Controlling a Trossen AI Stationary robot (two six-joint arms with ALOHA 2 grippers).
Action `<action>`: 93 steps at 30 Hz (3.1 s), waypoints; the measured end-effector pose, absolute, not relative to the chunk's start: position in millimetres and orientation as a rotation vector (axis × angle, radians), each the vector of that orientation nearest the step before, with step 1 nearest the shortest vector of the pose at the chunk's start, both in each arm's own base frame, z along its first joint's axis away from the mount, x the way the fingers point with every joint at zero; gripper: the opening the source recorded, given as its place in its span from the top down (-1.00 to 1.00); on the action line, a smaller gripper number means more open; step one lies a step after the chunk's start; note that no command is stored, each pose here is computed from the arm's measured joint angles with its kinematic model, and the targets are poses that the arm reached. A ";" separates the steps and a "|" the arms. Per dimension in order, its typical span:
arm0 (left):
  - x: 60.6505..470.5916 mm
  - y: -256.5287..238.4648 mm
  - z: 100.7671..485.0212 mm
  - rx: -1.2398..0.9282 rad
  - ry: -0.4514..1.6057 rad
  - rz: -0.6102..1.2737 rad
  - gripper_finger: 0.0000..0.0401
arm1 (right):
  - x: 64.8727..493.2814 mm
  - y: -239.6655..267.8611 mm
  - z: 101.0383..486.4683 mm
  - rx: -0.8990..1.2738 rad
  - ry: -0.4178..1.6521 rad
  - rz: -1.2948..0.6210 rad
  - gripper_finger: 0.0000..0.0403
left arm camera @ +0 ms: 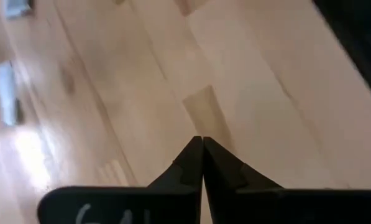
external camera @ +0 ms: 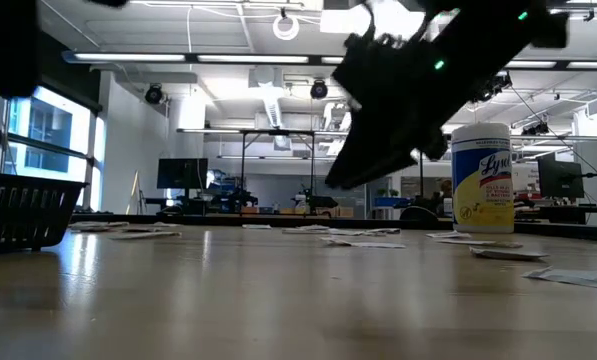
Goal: Pick & Place First Aid Supplies
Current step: Put the bandage into the bottom black bin
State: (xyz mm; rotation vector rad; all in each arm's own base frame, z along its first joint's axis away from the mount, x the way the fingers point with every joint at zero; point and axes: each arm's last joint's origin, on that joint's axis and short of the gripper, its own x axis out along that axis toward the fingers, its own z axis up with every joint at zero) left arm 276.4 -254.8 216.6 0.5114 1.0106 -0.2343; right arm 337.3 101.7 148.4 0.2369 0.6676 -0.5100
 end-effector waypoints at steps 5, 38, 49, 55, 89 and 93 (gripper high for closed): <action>279.2 -244.5 222.2 0.486 0.853 -0.288 0.99 | 368.4 91.9 138.7 0.259 0.709 -0.620 0.42; 280.8 -240.0 225.6 0.425 0.812 -0.339 1.00 | 391.0 69.7 117.0 0.436 0.849 -0.827 0.45; 279.8 -239.1 224.7 0.431 0.827 -0.338 1.00 | 401.0 79.8 120.7 0.293 0.942 -0.497 0.45; 277.0 -236.7 222.2 0.415 0.874 -0.316 1.00 | 400.1 99.6 135.5 0.270 0.908 -0.363 0.45; 275.3 -234.8 220.6 0.381 0.905 -0.276 1.00 | 402.1 83.7 113.9 -0.049 0.783 -0.158 0.45; 273.4 -233.0 218.9 0.386 0.934 -0.265 1.00 | 403.4 91.7 136.9 -0.076 0.724 -0.152 0.45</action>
